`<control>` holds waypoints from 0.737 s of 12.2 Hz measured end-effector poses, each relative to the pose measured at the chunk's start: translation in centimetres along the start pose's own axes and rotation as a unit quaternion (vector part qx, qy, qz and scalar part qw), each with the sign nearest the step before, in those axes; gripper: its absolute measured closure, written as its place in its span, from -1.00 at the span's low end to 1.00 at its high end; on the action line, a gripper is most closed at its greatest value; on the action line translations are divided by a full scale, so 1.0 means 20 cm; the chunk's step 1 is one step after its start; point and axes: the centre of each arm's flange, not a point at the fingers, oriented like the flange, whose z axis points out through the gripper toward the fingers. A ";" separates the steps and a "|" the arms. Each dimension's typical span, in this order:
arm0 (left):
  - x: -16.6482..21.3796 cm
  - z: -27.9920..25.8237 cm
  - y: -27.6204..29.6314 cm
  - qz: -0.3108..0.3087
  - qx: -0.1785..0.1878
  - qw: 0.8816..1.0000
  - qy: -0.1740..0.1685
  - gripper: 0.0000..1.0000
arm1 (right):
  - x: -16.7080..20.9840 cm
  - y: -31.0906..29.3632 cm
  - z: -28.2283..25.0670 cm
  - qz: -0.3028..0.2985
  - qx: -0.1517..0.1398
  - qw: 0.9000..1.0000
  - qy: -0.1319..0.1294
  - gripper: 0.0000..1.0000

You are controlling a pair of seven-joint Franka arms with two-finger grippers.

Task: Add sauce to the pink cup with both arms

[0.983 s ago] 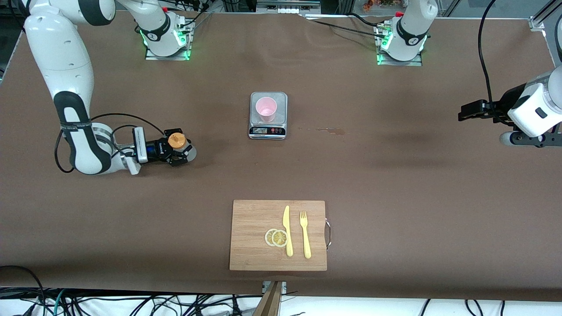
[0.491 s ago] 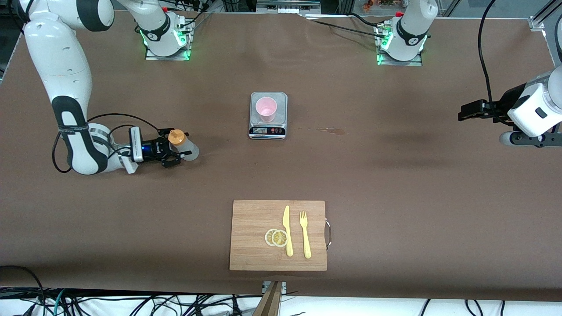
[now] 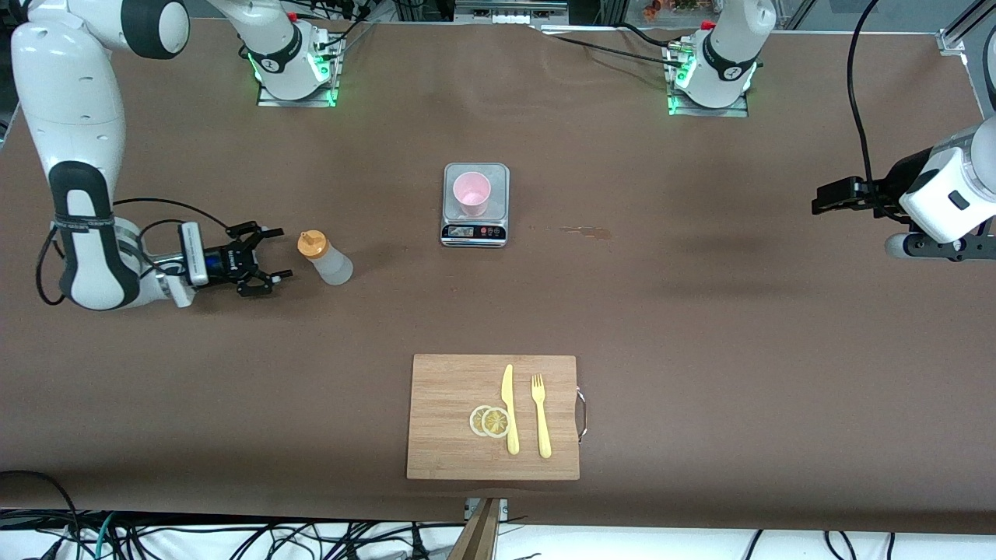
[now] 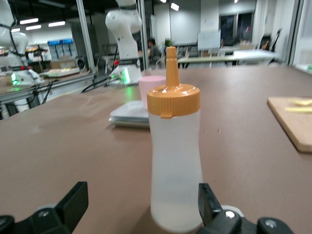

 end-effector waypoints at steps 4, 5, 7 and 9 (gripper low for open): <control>0.00 0.00 0.00 0.000 0.000 1.000 0.000 -1.00 | 0.48 0.00 -0.32 0.087 0.009 0.985 -0.147 -1.00; 0.00 0.00 0.00 0.000 0.000 1.000 0.000 -1.00 | 0.62 -0.02 -0.38 0.114 0.003 0.977 -0.182 -1.00; 0.00 0.00 0.00 0.000 0.000 1.000 0.000 -1.00 | 0.87 -0.04 -0.44 0.165 -0.010 0.955 -0.246 -1.00; 0.00 0.00 0.00 0.000 0.000 1.000 0.000 -1.00 | 1.14 -0.06 -0.46 0.228 -0.036 0.922 -0.311 -1.00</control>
